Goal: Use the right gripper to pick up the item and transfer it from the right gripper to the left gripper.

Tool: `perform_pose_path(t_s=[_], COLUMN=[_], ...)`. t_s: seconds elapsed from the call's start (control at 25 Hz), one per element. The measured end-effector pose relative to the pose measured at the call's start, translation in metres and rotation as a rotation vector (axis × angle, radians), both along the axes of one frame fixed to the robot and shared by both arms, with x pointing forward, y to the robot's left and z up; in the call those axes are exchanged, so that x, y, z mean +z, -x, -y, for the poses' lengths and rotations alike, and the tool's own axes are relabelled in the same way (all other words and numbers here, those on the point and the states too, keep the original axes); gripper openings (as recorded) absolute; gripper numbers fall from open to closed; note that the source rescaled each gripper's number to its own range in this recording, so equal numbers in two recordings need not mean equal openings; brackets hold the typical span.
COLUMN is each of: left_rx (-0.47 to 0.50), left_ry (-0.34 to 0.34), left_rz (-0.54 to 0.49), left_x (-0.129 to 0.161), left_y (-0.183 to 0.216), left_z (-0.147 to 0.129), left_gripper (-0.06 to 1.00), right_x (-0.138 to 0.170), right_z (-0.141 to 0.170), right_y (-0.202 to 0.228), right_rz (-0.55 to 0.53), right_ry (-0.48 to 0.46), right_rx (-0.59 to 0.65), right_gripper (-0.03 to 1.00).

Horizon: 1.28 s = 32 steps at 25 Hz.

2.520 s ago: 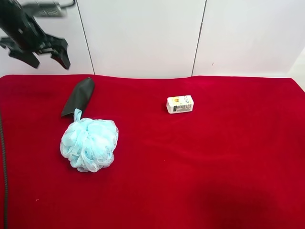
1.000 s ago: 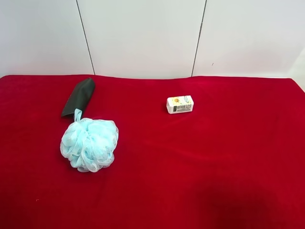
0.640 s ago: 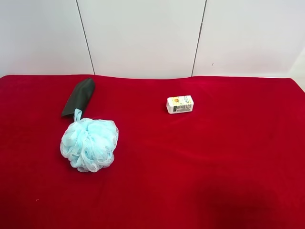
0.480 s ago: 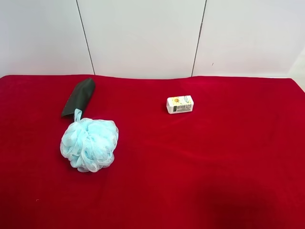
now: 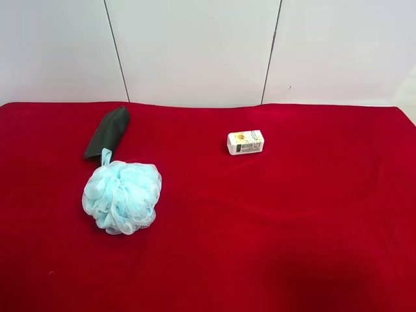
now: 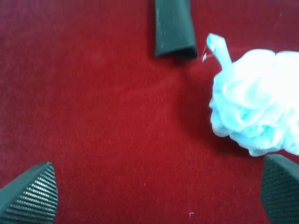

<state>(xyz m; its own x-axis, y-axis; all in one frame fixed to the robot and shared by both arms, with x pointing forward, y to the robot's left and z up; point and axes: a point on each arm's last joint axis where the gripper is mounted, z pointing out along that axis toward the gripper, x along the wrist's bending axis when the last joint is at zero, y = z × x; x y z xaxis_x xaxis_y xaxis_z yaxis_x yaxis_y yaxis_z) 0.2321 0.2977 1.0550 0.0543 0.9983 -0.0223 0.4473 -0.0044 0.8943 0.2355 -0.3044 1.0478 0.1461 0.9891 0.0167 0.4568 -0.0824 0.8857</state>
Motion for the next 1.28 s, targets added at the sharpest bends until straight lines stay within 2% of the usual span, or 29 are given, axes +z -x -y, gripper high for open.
perform_pose_path(t_s=[1.28], left_rx=[0.000], left_ry=[0.000], left_rz=[0.002], left_x=[-0.0002], left_y=[0.0003], left_z=[0.0000], left_gripper=[0.74], right_x=[0.0000], right_z=[0.0000], right_y=[0.0000], right_rz=[0.000], right_ry=[0.000], right_rx=[0.000], right_gripper=[0.99])
